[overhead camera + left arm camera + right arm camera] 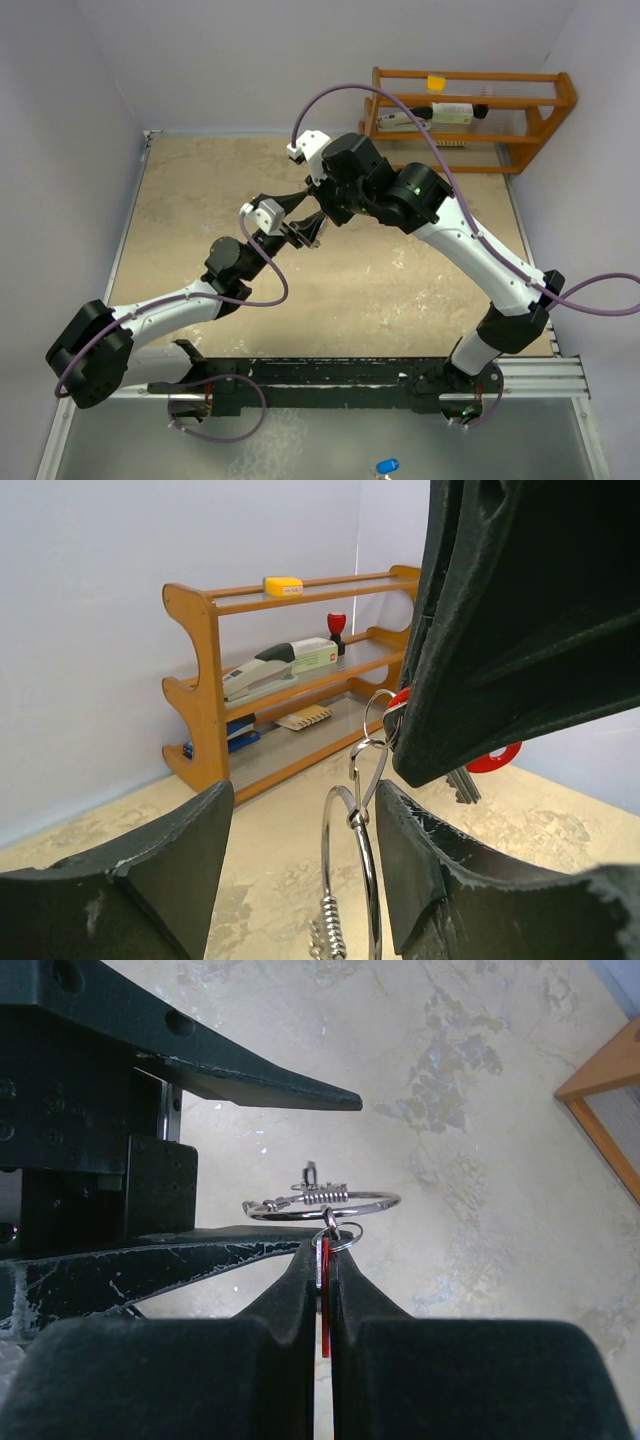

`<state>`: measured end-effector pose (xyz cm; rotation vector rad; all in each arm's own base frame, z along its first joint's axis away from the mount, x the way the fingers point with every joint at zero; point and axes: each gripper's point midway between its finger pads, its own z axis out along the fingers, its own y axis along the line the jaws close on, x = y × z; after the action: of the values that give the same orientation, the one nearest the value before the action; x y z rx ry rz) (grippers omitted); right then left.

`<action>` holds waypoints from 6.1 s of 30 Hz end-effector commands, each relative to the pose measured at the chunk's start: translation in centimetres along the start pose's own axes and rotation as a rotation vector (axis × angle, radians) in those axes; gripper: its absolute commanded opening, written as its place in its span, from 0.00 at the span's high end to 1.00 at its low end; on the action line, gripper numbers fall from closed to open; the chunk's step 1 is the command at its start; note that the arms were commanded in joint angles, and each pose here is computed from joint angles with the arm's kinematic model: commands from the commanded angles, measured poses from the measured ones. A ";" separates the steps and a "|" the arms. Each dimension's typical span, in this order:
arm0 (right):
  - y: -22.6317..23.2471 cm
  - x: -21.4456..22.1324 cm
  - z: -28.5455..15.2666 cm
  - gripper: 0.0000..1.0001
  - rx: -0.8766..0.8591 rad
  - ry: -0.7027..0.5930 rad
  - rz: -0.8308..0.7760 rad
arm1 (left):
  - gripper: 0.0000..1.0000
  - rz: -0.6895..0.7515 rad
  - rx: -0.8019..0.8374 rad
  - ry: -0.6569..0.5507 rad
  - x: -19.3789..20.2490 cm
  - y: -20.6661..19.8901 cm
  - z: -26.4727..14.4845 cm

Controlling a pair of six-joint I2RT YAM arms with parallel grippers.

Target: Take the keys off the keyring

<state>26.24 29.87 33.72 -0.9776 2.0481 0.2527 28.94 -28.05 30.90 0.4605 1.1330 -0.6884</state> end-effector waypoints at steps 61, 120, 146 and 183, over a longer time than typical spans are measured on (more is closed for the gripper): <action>0.2 -1.7 -1.3 1.00 -0.001 -0.097 0.017 | 0.52 -0.010 0.016 -0.091 -1.2 -0.9 0.0; -2.4 -1.4 -4.0 1.00 0.110 -0.037 -0.019 | 0.89 0.168 0.153 0.047 -0.9 -2.7 0.3; -1.0 -0.6 -2.9 1.00 0.049 -0.031 -0.003 | 0.62 0.013 0.179 -0.122 -3.4 -3.9 0.8; -0.6 -0.3 -2.5 1.00 0.034 -0.031 0.006 | 1.00 -0.021 0.108 -0.104 -2.2 -2.8 0.9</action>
<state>25.72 28.60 33.75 -0.9818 2.0680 0.1787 26.84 -30.36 31.68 0.5438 1.0429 -0.7765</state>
